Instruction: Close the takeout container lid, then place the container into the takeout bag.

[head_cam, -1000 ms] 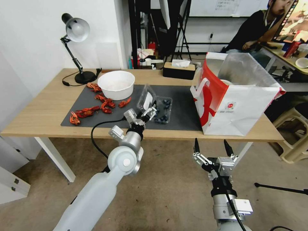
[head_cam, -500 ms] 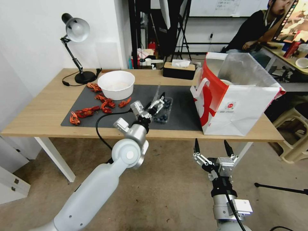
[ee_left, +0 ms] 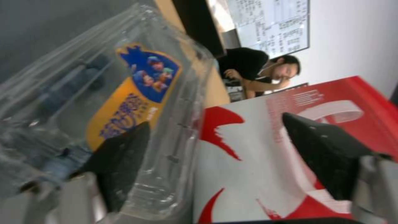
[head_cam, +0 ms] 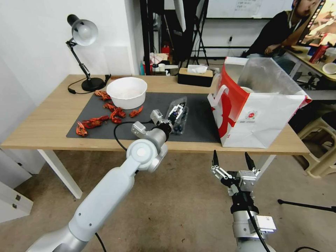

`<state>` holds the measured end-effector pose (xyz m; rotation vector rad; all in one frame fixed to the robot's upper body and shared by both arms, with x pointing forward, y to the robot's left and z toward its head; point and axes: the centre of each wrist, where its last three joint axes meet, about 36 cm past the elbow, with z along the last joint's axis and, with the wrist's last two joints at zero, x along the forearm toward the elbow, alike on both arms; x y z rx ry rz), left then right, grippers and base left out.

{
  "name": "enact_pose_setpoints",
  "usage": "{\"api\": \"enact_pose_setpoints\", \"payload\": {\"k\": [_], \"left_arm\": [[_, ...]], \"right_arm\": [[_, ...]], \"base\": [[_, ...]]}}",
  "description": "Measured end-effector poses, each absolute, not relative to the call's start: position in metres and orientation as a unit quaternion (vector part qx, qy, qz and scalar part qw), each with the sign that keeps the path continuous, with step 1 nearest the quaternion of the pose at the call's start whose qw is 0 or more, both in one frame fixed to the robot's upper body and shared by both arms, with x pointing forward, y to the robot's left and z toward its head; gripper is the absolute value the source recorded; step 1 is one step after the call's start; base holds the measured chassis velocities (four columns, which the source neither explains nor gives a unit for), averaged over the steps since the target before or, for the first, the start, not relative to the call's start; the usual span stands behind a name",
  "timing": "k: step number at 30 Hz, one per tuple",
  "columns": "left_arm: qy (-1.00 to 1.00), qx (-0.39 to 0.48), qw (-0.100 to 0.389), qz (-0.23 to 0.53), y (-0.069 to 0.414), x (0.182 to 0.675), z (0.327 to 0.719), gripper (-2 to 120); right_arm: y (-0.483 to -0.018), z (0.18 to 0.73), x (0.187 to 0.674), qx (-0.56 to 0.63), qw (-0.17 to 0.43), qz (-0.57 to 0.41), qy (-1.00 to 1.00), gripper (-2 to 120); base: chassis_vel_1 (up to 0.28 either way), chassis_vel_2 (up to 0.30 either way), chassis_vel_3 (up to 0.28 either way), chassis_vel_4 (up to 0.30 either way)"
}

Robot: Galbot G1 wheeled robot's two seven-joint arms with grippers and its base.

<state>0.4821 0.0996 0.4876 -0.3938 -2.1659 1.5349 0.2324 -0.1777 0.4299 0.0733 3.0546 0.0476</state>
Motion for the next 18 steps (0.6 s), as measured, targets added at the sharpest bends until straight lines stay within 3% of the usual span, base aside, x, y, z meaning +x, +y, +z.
{"api": "enact_pose_setpoints", "payload": {"k": [5, 9, 13, 18], "left_arm": [[-0.790, -0.133, 0.241, 0.548, 0.100, 0.484, 0.484, 69], [-0.796, -0.122, 0.252, 0.536, 0.100, 0.486, 0.478, 47], [-0.803, -0.115, 0.256, 0.525, 0.099, 0.486, 0.475, 37], [-0.815, -0.111, 0.261, 0.506, 0.096, 0.484, 0.470, 17]], "right_arm": [[-0.179, 0.435, 0.239, 0.021, 0.041, 0.027, 0.999, 100], [-0.181, 0.441, 0.251, 0.014, 0.036, 0.045, 0.998, 100], [-0.183, 0.447, 0.262, 0.007, 0.025, 0.062, 0.998, 100], [-0.188, 0.456, 0.276, -0.007, 0.004, 0.094, 0.996, 100]], "base": [[0.000, 0.000, 0.000, 0.000], [0.000, 0.000, 0.000, 0.000], [0.000, 0.000, 0.000, 0.000], [0.000, 0.000, 0.000, 0.000]]}}
